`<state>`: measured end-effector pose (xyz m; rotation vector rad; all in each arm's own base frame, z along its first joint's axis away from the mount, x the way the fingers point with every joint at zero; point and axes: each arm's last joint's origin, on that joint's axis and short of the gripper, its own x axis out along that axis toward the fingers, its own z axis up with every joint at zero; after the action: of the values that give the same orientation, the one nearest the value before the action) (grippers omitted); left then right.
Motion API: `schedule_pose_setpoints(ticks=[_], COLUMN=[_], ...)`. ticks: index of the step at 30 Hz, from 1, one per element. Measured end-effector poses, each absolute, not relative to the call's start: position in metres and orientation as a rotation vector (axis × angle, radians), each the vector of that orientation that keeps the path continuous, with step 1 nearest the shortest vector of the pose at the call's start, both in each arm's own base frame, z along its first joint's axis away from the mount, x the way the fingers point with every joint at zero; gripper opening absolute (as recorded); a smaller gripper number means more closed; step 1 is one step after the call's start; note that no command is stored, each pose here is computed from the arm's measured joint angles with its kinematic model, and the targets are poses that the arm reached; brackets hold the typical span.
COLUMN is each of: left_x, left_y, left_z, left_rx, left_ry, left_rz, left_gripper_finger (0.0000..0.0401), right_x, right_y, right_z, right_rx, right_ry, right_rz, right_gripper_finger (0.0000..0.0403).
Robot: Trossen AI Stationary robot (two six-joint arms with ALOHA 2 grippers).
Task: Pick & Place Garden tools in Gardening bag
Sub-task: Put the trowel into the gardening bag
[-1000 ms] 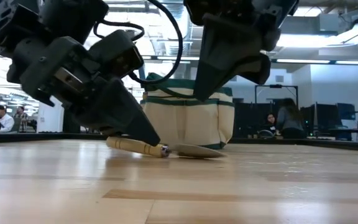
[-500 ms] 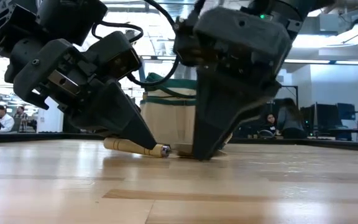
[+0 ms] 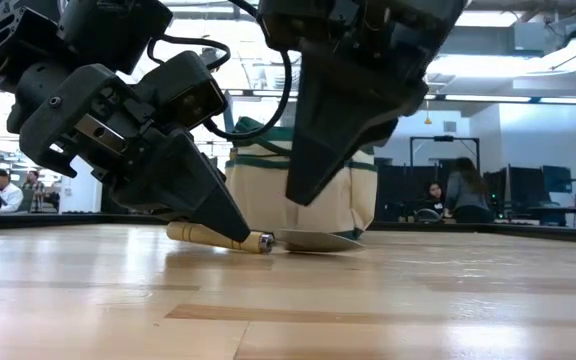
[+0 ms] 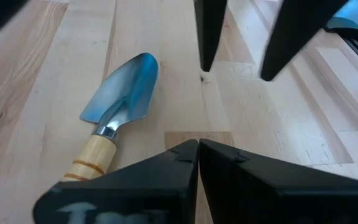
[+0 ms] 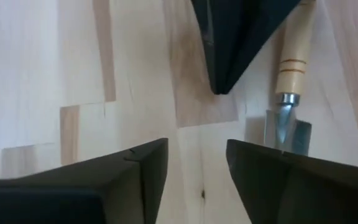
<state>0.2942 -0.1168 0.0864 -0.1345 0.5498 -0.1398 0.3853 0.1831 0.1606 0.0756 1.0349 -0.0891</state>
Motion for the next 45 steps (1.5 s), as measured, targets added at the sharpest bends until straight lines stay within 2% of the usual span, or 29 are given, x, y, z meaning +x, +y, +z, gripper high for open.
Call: schedule_pose_setpoints(ticks=[8, 23, 34, 38, 45], left_x=[0.294, 0.294, 0.294, 0.294, 0.294], left_y=[-0.117, -0.117, -0.117, -0.117, -0.117], left_z=[0.087, 0.087, 0.087, 0.087, 0.087], left_rx=[-0.135, -0.137, -0.137, -0.137, -0.137], left_ry=[0.549, 0.549, 0.546, 0.546, 0.548], left_rz=[-0.140, -0.138, -0.135, -0.135, -0.136], left_gripper_finger=[0.0003, 0.0003, 0.0003, 0.0003, 0.0003], right_x=[0.388, 0.391, 0.380, 0.381, 0.383], right_y=[0.174, 0.160, 0.155, 0.152, 0.146], right_z=[0.155, 0.153, 0.128, 0.127, 0.128], right_rx=[0.054, 0.036, 0.037, 0.044, 0.049], right_ry=[1.036, 1.058, 1.065, 1.065, 1.061], right_rz=[-0.160, -0.182, -0.188, -0.199, -0.220], right_gripper_finger=[0.0129, 0.0149, 0.0141, 0.0125, 0.0068])
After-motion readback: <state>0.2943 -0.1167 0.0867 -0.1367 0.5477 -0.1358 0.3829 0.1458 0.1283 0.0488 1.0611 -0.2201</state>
